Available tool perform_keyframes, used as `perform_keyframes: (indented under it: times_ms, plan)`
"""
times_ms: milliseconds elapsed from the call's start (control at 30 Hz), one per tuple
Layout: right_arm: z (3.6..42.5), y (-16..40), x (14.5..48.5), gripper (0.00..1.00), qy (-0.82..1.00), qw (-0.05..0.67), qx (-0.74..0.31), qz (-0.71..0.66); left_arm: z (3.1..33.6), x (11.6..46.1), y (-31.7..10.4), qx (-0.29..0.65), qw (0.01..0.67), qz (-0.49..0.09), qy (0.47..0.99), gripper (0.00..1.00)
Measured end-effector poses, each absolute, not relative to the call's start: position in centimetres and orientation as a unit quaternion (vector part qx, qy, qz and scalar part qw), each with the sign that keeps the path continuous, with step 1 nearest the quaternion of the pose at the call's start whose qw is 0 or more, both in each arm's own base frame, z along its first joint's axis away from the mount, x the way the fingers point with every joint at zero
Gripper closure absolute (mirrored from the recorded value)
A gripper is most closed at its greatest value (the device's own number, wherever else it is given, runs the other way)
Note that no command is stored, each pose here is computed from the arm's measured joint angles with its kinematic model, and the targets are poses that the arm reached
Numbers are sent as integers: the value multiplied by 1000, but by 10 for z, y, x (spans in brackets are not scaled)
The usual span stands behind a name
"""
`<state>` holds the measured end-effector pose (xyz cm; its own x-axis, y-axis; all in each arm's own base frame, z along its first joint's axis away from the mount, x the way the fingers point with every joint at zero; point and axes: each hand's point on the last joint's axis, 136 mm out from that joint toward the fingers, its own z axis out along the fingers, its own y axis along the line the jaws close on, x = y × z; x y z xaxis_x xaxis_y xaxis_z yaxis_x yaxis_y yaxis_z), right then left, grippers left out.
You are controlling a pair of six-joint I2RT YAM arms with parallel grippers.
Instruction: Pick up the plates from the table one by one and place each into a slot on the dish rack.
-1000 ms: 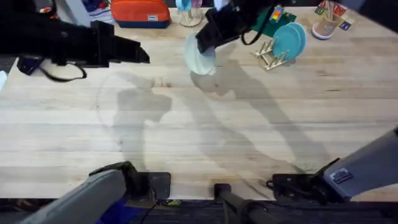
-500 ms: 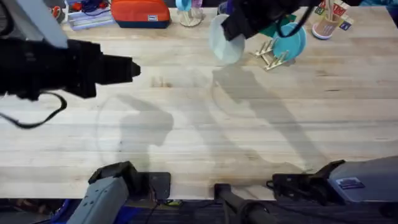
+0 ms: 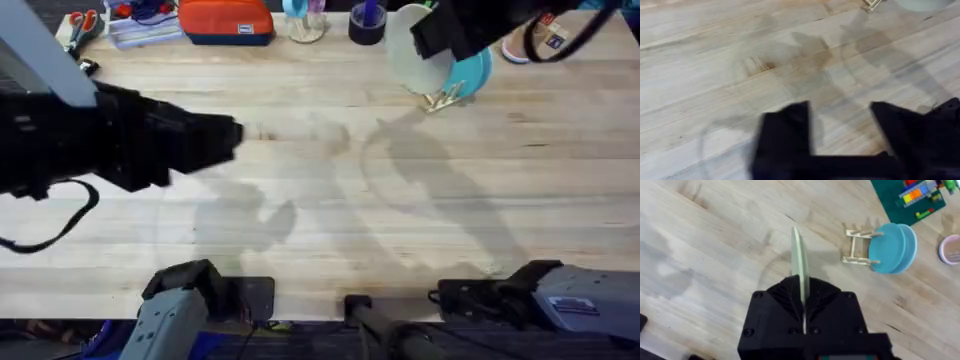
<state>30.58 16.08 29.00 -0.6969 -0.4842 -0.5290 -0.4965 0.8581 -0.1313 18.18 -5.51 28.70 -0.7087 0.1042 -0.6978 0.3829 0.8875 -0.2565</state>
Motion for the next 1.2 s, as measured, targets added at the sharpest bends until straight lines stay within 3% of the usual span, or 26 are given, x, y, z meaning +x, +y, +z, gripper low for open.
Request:
perform_keyframes:
  times_ms: [67,100,1200]
  plan:
    - [293,157,302,970,921,285,-265,7,287,182,-55,133,356,-196,904,51]
    - [294,156,301,970,921,286,-265,6,287,181,-55,134,356,-196,904,19]
    - [329,64,288,969,923,320,-207,-56,286,181,-55,134,354,-196,905,8]
